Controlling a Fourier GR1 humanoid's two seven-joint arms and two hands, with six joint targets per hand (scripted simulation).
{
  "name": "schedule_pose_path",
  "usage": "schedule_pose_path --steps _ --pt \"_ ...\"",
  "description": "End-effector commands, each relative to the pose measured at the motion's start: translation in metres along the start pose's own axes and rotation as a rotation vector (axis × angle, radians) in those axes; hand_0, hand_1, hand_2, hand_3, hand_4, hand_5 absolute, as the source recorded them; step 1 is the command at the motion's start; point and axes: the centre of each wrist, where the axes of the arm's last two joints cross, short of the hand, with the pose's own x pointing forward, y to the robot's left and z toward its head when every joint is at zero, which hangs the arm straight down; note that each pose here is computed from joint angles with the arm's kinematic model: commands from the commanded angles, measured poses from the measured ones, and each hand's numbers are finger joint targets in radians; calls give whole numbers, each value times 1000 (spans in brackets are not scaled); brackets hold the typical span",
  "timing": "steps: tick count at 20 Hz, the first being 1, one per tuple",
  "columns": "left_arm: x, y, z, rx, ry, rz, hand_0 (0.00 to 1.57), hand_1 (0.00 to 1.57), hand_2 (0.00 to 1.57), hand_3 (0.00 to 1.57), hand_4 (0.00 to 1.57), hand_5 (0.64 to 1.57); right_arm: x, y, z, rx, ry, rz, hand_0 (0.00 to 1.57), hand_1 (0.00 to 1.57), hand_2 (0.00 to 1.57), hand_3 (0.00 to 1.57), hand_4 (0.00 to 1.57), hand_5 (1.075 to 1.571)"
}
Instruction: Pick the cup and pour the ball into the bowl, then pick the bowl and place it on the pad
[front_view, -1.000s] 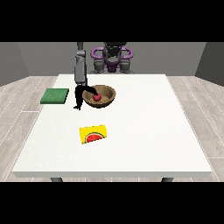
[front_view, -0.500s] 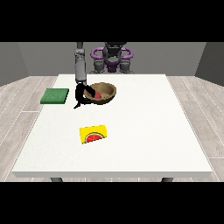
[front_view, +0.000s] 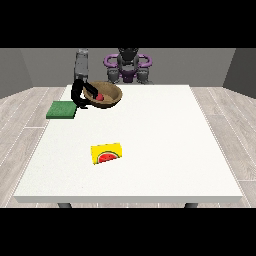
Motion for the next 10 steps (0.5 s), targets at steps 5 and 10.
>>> schedule_pose_path --steps 5,10 --pt "17 60 28 98 -47 -53 0 0 0 0 0 1541 10 -51 -6 40 7 70 1571 1571 1571 1571 1287 1507" --pt "8 51 28 96 -60 -69 0 0 0 0 0 1538 0 -73 -7 34 -39 123 1571 1571 1571 1571 1305 1528"
